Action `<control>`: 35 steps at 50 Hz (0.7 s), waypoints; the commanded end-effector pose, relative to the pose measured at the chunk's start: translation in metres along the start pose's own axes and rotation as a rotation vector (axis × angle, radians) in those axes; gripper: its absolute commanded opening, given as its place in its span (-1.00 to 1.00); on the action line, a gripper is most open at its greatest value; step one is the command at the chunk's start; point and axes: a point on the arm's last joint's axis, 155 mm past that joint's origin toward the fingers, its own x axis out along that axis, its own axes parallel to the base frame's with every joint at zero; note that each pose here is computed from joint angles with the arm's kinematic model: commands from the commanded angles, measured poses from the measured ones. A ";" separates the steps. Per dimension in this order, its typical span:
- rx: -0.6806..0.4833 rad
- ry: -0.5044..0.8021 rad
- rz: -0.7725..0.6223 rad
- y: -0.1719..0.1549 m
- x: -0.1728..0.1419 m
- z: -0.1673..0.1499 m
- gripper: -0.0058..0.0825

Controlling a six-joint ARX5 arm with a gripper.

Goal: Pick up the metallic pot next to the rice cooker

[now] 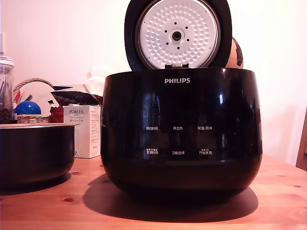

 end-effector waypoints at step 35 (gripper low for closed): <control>0.330 0.428 -0.327 -0.020 -0.039 -0.075 -0.92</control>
